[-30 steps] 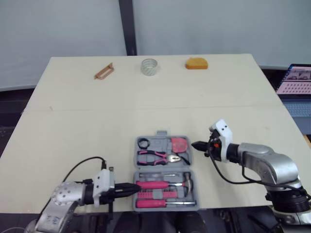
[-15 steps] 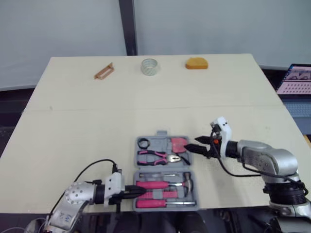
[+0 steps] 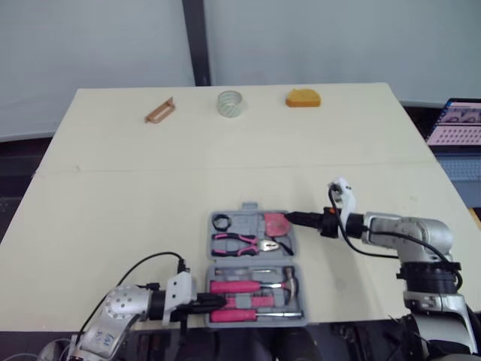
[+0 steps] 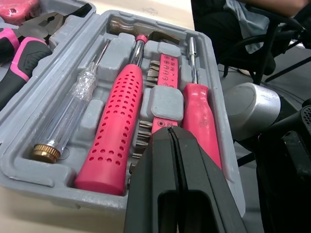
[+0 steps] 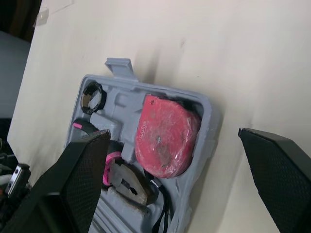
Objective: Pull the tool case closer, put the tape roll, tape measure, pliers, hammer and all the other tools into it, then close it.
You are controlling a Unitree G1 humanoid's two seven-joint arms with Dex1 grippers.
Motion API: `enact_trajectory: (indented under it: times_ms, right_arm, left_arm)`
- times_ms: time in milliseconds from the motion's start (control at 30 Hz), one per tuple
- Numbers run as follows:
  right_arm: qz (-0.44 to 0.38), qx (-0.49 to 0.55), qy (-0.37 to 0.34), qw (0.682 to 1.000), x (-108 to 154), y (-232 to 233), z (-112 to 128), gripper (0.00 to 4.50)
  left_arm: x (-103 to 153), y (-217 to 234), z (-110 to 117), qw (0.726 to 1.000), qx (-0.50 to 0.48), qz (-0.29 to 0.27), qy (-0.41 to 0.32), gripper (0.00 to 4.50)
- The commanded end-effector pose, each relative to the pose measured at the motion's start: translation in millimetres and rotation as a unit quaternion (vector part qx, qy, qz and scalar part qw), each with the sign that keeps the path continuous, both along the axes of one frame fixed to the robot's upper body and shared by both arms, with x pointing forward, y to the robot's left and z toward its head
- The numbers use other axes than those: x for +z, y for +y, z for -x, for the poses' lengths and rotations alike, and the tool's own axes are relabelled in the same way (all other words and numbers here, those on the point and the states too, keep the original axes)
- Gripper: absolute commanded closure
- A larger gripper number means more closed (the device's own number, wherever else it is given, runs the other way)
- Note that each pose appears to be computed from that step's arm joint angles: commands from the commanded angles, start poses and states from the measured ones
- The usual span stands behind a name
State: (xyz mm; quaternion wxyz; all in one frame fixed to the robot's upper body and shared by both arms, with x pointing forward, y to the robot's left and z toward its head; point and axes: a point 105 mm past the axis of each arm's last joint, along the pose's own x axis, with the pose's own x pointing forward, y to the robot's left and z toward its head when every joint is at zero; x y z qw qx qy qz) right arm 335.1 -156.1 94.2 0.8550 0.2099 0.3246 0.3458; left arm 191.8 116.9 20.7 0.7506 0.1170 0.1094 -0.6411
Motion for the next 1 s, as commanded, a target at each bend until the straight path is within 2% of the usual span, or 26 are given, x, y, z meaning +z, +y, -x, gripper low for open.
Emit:
enact_trajectory:
  times_ms: [33, 400, 567, 767, 1000]
  right_arm:
    - [-0.006, -0.006, 0.002, 1.000, 1, 1, -4, 0.03]
    - [-0.052, 0.003, 0.034, 0.998, -15, 23, -17, 0.03]
    - [-0.090, 0.023, 0.040, 0.995, -12, 36, -17, 0.03]
    - [-0.119, 0.087, 0.027, 0.989, 2, 49, -4, 0.03]
    - [-0.113, 0.136, -0.016, 0.984, 31, 49, 11, 0.03]
  left_arm:
    - [-8, 1, 2, 1.000, 0.009, -0.007, 0.011, 4.50]
    - [-12, 1, -2, 1.000, 0.012, -0.027, 0.009, 4.50]
    - [-12, 4, -3, 0.999, 0.015, -0.036, 0.009, 4.50]
    - [-13, 8, -3, 0.999, 0.015, -0.044, 0.008, 4.50]
    - [-14, 9, -5, 0.999, 0.020, -0.046, 0.004, 4.50]
